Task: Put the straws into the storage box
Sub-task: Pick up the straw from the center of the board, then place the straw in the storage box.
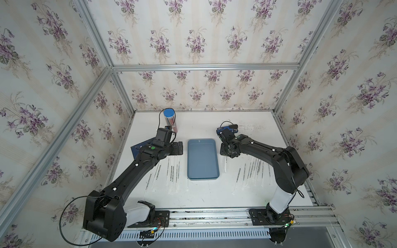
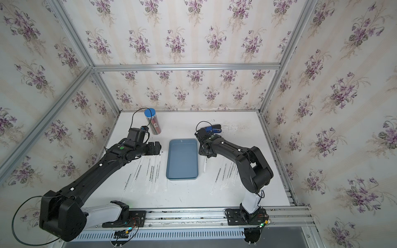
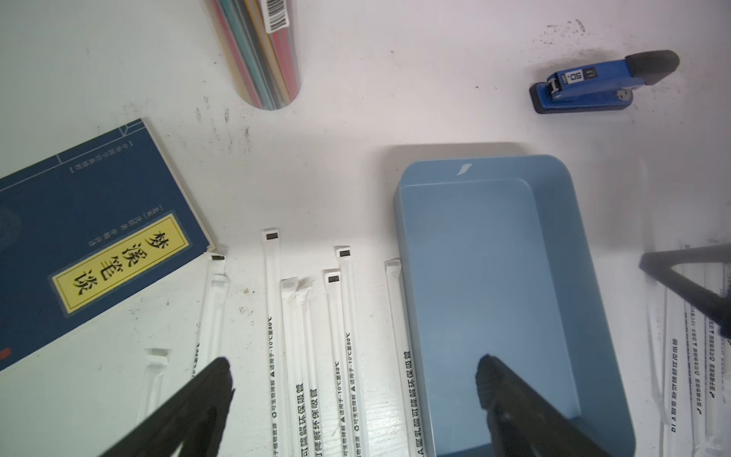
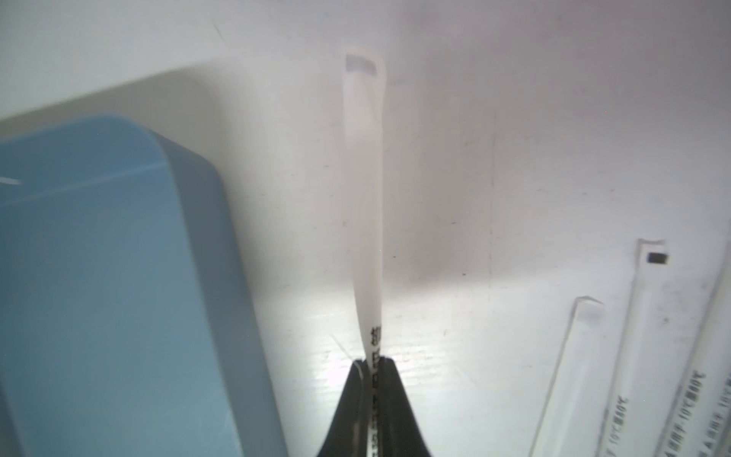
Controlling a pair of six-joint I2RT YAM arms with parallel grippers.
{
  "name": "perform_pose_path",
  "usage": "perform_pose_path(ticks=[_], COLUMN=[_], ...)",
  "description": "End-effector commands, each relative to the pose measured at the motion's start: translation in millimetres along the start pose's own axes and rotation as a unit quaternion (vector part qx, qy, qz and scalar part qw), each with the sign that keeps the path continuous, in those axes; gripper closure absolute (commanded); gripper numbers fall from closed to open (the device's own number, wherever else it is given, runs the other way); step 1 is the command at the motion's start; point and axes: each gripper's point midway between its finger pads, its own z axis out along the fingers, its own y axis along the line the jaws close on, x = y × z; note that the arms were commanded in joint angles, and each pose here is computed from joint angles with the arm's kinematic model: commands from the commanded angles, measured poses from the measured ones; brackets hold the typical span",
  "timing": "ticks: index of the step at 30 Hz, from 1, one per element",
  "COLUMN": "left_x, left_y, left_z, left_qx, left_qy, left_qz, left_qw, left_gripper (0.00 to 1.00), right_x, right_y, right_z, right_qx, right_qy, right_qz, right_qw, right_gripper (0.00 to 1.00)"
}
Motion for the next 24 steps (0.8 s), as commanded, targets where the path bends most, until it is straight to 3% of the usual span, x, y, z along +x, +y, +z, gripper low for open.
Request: perform_pose_path(ticks=[1, 7, 14, 19, 24], left_x=[5.0, 8.6, 18.7, 28.9, 35.1], left_y=[2.4, 10.1, 31.3, 48.0, 56.7], left_z=[-2.7, 0.2, -1.6, -2.1, -4.4], left_qx=[0.018, 0.011, -0.024, -0.034, -0.036], left_qy=[0.013, 0.018, 0.042, 0.063, 0.066], left_qz=[-0.024, -0.037, -0.065, -0.089, -0.104], left_qw=[0.999, 0.999, 0.997, 0.993, 0.992], left_gripper=[0.03, 0.04, 0.04, 0.05, 0.06], right_x=[-5.7, 0.8, 21.9, 37.7, 54.6], right_y=[3.5, 91.3, 185.4, 208.9, 206.0], right_z=[-31.6, -63.1, -21.1, 3.1, 27.4], right_qx=[0.005, -0.085, -0.129, -0.114, -0.1], right_qy=[0.001, 0.012, 0.027, 0.029, 0.044], right_qz=[-0.033, -0.047, -0.05, -0.056, -0.044], right_qw=[0.999, 0.995, 0.99, 0.991, 0.993], right_gripper=[0.9, 0.9, 0.9, 0.89, 0.89])
